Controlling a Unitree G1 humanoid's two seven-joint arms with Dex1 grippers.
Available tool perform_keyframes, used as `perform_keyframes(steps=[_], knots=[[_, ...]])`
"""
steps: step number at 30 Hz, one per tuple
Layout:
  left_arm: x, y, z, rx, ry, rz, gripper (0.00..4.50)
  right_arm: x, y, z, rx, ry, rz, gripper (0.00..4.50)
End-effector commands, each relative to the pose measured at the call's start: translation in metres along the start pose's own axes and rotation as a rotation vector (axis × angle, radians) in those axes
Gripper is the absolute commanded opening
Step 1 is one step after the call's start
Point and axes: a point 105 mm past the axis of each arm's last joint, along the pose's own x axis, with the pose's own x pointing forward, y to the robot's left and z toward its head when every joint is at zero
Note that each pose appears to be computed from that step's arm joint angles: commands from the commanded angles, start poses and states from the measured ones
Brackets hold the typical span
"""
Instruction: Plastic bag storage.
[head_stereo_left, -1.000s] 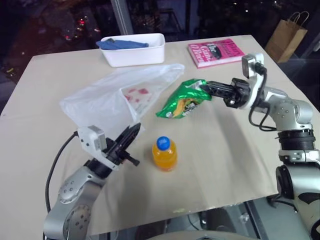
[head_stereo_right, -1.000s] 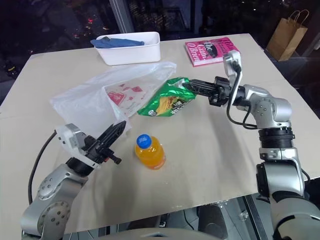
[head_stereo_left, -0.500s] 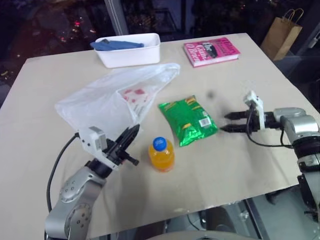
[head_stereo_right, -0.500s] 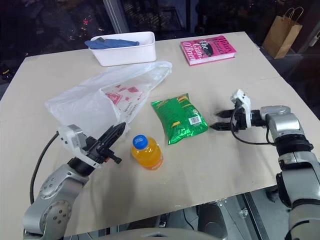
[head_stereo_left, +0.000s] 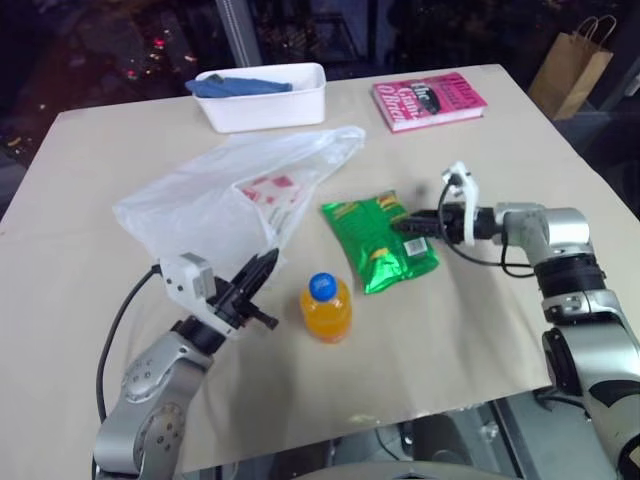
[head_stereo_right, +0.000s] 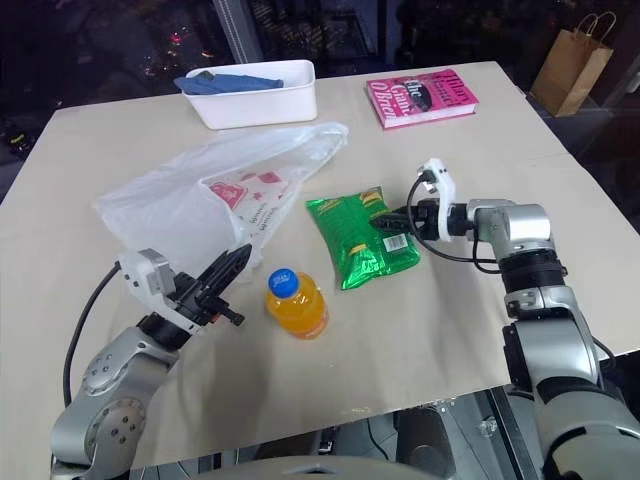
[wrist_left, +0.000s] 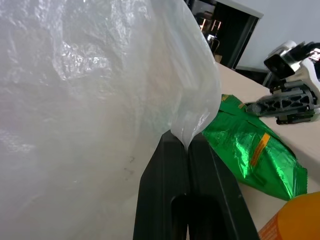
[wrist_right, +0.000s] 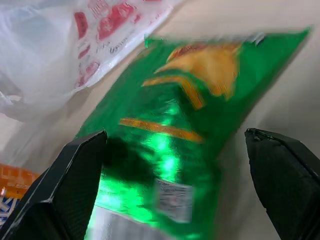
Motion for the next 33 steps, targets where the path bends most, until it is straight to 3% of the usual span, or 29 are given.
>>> perform_keyframes(steps=[1,2,5,9,12,13,16,24,33], knots=[[0.0,-0.003,0.005,0.024,-0.026,-0.012,0.0,0.01,0.015,-0.008,-0.011,0.047,0.063,4.46],[0.0,-0.003,0.004,0.025,-0.026,-0.011,0.0,0.011,0.013,-0.01,-0.016,0.054,0.054,4.46],[0.001,-0.003,0.004,0.028,-0.029,-0.009,0.0,0.013,0.013,-0.007,-0.022,0.035,0.052,3.7],[0.002,-0.003,0.004,0.029,-0.032,-0.012,0.0,0.014,0.02,0.002,-0.041,0.001,0.086,1.59],[0.003,-0.006,0.004,0.028,-0.031,-0.037,0.0,0.016,0.033,0.019,-0.072,-0.065,0.161,0.23],[0.003,-0.006,0.004,0.028,-0.031,-0.041,0.0,0.016,0.034,0.021,-0.073,-0.072,0.172,0.04],[0.005,-0.011,0.004,0.023,-0.028,-0.073,0.0,0.018,0.051,0.041,-0.087,-0.13,0.263,0.04],[0.006,-0.023,-0.002,0.026,0.011,-0.194,0.0,0.043,0.081,0.067,-0.22,-0.11,0.43,0.04],[0.01,-0.041,0.01,0.019,0.011,-0.349,0.0,0.096,0.082,0.075,-0.27,-0.096,0.36,0.04]])
